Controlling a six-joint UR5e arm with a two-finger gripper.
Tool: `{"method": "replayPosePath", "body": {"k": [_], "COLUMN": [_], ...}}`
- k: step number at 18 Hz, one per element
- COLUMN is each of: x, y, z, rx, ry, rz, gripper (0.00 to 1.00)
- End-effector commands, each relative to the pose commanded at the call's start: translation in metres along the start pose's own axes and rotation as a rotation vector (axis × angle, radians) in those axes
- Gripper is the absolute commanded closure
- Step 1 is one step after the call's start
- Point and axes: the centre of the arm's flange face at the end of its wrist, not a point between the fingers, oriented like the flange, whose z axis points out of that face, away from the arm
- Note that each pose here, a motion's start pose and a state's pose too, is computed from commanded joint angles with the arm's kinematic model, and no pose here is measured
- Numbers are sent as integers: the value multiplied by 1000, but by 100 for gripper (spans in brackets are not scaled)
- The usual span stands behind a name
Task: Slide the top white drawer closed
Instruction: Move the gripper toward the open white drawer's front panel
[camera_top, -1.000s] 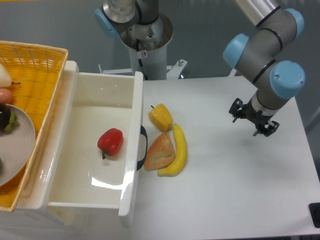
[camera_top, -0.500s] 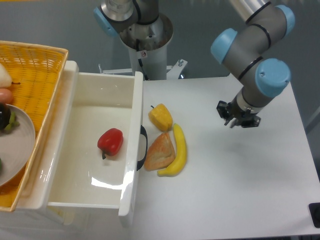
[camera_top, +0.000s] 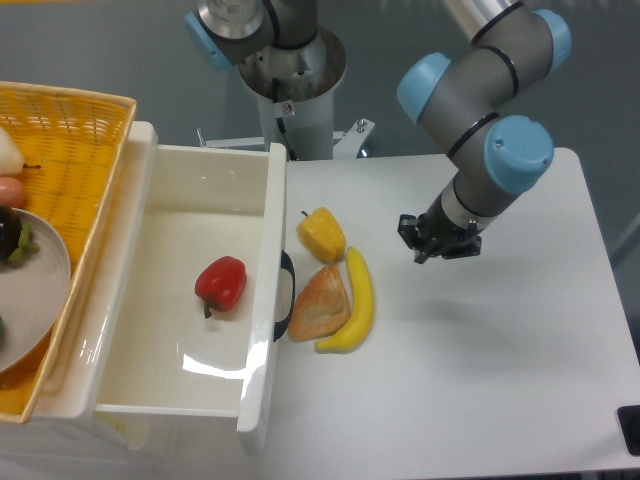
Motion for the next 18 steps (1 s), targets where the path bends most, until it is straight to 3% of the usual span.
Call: {"method": "replayPosePath", "body": {"k": [6, 18], "x": [25, 38], "y": [-19, -44], "z": [-1, -16], "rx": [68, 220], "ry": [68, 227], "rz": [-112, -128], "gripper": [100, 100]}}
